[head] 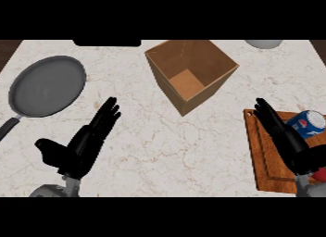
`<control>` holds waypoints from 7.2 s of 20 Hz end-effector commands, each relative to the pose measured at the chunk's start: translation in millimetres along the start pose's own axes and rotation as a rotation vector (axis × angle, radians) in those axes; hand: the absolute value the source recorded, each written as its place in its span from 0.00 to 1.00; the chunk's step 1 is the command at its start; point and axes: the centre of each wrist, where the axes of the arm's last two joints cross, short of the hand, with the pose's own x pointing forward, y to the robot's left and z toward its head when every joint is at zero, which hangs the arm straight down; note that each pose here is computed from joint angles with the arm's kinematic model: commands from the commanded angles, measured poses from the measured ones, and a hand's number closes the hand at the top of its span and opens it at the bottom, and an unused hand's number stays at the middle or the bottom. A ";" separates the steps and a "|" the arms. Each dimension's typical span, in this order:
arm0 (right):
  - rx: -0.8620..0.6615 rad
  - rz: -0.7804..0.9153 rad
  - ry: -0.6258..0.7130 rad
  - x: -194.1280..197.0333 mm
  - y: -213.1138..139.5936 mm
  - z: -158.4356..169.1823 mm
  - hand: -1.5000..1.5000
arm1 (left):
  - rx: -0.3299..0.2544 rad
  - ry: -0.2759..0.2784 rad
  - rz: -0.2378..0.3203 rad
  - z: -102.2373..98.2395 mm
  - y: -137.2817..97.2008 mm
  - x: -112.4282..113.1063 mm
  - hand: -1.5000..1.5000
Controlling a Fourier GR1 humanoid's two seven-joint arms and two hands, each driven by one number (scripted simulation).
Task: Pick the can from the cutting board and place it in the cardboard box
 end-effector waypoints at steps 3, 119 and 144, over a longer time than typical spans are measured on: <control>-0.014 -0.050 -0.280 72.2 -36.3 -40.6 0.00 | 0.181 -0.006 -0.233 7.2 41.0 -1.6 0.50; -0.252 1.052 0.043 125.7 -85.7 -36.6 1.00 | 0.414 0.075 -0.435 36.9 90.3 -24.9 0.50; -0.108 0.840 -0.157 237.3 68.1 -162.8 1.00 | 0.364 0.039 -0.433 20.1 76.3 -22.3 0.50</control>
